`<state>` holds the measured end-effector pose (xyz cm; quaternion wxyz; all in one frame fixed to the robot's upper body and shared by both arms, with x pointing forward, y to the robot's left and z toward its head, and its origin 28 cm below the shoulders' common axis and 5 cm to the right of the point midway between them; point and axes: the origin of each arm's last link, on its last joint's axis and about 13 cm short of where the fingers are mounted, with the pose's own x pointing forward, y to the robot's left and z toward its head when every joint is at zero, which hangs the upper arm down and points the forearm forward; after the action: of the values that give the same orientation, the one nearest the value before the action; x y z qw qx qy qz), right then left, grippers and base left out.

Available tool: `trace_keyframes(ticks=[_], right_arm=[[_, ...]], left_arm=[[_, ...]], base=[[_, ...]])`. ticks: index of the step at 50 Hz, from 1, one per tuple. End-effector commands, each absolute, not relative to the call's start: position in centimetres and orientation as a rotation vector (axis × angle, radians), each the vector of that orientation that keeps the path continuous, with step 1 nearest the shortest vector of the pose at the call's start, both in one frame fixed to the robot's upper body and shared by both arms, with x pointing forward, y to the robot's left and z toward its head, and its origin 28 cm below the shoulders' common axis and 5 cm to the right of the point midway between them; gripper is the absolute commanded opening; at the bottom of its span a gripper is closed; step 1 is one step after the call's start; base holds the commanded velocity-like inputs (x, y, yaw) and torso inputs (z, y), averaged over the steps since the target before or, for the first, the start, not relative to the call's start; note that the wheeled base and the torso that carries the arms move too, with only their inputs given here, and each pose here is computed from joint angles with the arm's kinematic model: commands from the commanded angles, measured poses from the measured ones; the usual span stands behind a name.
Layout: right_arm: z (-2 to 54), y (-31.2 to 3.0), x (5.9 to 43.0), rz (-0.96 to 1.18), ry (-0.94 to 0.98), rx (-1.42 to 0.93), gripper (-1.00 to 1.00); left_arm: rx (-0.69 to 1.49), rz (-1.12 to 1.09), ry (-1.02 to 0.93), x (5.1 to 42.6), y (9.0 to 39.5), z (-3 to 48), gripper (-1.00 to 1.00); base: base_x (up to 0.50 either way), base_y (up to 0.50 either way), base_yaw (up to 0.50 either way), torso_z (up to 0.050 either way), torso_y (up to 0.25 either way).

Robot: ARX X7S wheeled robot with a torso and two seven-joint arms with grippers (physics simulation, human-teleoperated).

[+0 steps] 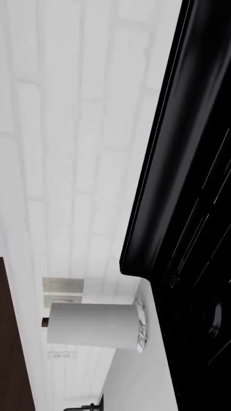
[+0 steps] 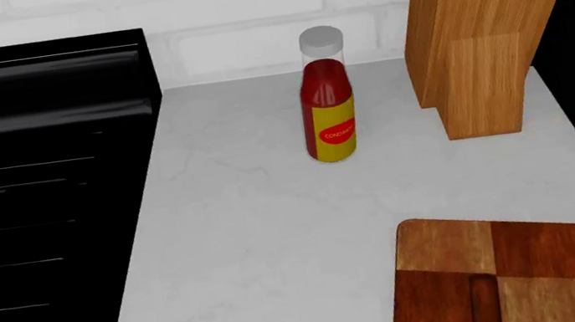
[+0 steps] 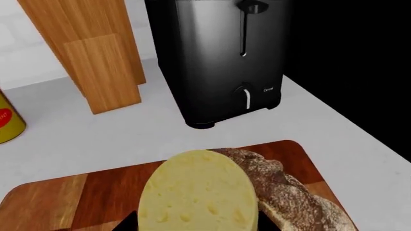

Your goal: Pick up the wedge of cheese and place it on the slice of bread to prepare a simple cheese on bread dish.

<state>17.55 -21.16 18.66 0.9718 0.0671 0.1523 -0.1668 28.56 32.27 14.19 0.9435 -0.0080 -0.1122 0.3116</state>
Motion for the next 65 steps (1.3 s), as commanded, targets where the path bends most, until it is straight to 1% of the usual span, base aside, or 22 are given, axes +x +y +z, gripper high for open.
trace_keyframes(ticks=[1,15,16,26,36,42,55,60,62,65], right_arm=[[18.2,-21.4,17.6,-0.361,0.338,0.113,-1.00],[17.9,-21.2,17.7,-0.369,0.375,0.088,-1.00],[17.9,-21.2,17.6,-0.376,0.382,0.084,1.00],[19.2,-20.8,17.4,-0.381,0.361,0.038,1.00],[23.0,-19.9,17.3,-0.382,0.285,-0.064,1.00],[24.8,-19.4,16.9,-0.366,0.242,-0.081,1.00],[28.4,-17.7,16.4,-0.302,0.139,-0.140,1.00],[30.0,-16.6,15.9,-0.271,0.075,-0.181,1.00],[30.1,-16.1,15.7,-0.258,0.079,-0.208,1.00],[30.6,-15.5,14.6,-0.255,0.034,-0.223,1.00]], left_arm=[[-0.021,0.636,-0.235,28.6,32.3,14.2,1.00],[-0.027,0.632,-0.238,28.6,32.3,14.2,1.00],[-0.026,0.632,-0.237,28.6,32.3,14.2,1.00],[-0.032,0.633,-0.242,28.6,32.3,14.2,1.00],[-0.037,0.629,-0.243,28.6,32.3,14.2,1.00],[-0.036,0.626,-0.242,28.6,32.3,14.2,1.00],[-0.033,0.623,-0.243,28.6,32.3,14.2,1.00],[-0.030,0.620,-0.238,28.6,32.3,14.2,1.00],[-0.029,0.621,-0.238,28.6,32.3,14.2,1.00],[-0.031,0.622,-0.238,28.6,32.3,14.2,1.00]], base=[[0.00,0.00,0.00,0.000,0.000],[0.00,0.00,0.00,0.000,0.000],[-0.01,0.00,0.00,0.000,0.000],[0.00,0.00,0.00,0.000,0.000],[0.00,0.00,0.00,0.000,0.000],[0.00,0.00,0.00,0.000,0.000],[0.00,0.00,0.00,0.000,0.000],[0.00,0.00,0.00,0.000,0.000],[0.00,0.00,0.00,0.000,0.000],[0.00,0.00,0.00,0.000,0.000]])
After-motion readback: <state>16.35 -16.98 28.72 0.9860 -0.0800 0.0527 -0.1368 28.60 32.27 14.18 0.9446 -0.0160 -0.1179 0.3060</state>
